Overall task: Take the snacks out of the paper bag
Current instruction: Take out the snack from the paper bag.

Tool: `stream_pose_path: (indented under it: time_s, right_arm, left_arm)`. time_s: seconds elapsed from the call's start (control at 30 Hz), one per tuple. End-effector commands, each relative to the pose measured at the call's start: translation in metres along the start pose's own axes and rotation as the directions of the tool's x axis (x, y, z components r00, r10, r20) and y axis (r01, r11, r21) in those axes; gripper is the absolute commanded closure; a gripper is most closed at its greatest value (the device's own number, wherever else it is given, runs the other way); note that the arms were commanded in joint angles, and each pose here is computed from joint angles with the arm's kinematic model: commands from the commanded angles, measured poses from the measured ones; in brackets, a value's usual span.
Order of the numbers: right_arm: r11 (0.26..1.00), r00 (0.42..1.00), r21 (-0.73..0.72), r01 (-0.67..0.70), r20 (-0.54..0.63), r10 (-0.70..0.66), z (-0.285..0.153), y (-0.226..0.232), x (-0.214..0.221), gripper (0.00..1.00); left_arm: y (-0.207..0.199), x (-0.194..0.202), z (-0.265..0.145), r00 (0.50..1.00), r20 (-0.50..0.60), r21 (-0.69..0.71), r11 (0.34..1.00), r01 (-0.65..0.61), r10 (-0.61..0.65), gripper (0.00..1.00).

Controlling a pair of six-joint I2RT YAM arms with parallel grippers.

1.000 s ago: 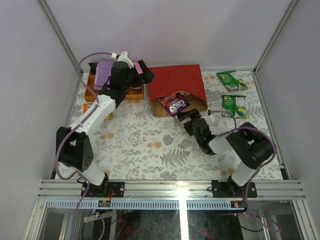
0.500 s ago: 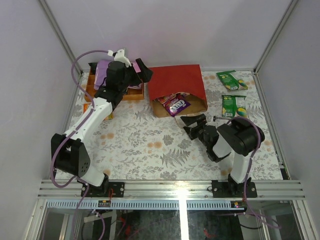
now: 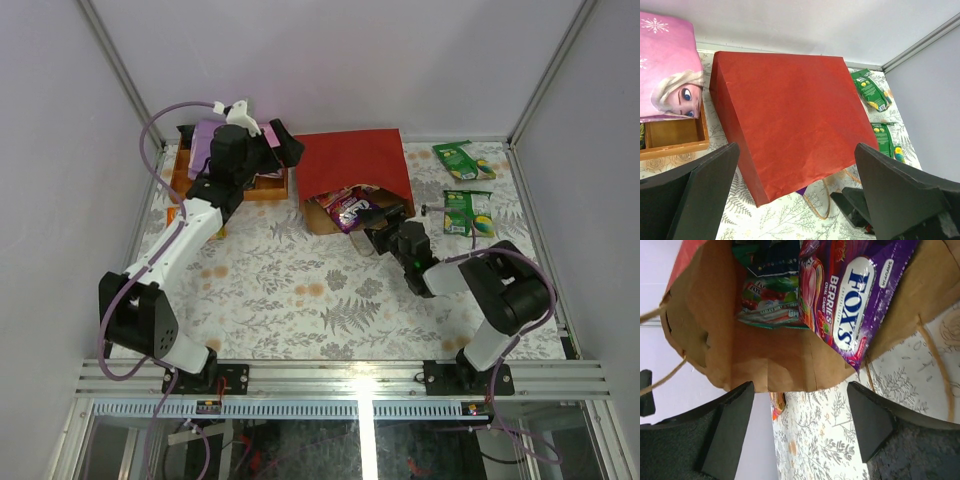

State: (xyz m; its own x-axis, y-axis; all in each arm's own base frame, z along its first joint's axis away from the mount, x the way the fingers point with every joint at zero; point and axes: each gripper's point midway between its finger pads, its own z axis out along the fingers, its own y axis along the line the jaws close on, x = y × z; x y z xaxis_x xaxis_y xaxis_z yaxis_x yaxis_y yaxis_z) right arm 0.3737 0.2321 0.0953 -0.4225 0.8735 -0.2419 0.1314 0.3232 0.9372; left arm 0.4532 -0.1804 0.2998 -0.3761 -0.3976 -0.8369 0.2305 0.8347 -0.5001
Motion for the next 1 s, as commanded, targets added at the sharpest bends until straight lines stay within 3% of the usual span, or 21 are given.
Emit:
stream_pose_path:
  time_s: [0.0,0.17,0.43,0.77,0.87,0.97]
  right_arm:
    - [0.992,0.999,0.118,0.037,0.017,-0.039,0.017,-0.015,-0.007,0.2]
    - [0.989,1.0,0.147,0.005,-0.01,-0.003,0.041,-0.023,0.001,0.32]
    - [0.964,0.999,0.262,0.05,-0.022,-0.046,0.061,-0.035,0.001,0.35]
    - [0.968,0.999,0.245,0.048,-0.016,-0.046,0.085,-0.043,0.005,0.48]
    - [0.97,0.999,0.237,0.052,-0.007,-0.052,0.092,-0.041,0.004,0.56]
    - [0.975,0.999,0.217,0.05,0.008,-0.053,0.097,-0.037,0.002,0.75]
  left_arm:
    - [-0.002,-0.01,-0.004,0.999,0.041,0.018,1.0,-0.024,0.024,0.0]
    - [0.002,-0.011,-0.008,0.999,0.044,0.009,1.0,-0.024,0.023,0.0]
    - [0.008,-0.014,-0.011,0.998,0.053,-0.008,1.0,-0.024,0.024,0.0]
    - [0.009,-0.015,-0.013,0.998,0.054,-0.004,1.0,-0.02,0.02,0.0]
    - [0.009,-0.017,-0.013,0.998,0.056,-0.004,1.0,-0.02,0.02,0.0]
    - [0.009,-0.017,-0.015,0.998,0.059,-0.005,1.0,-0.019,0.019,0.0]
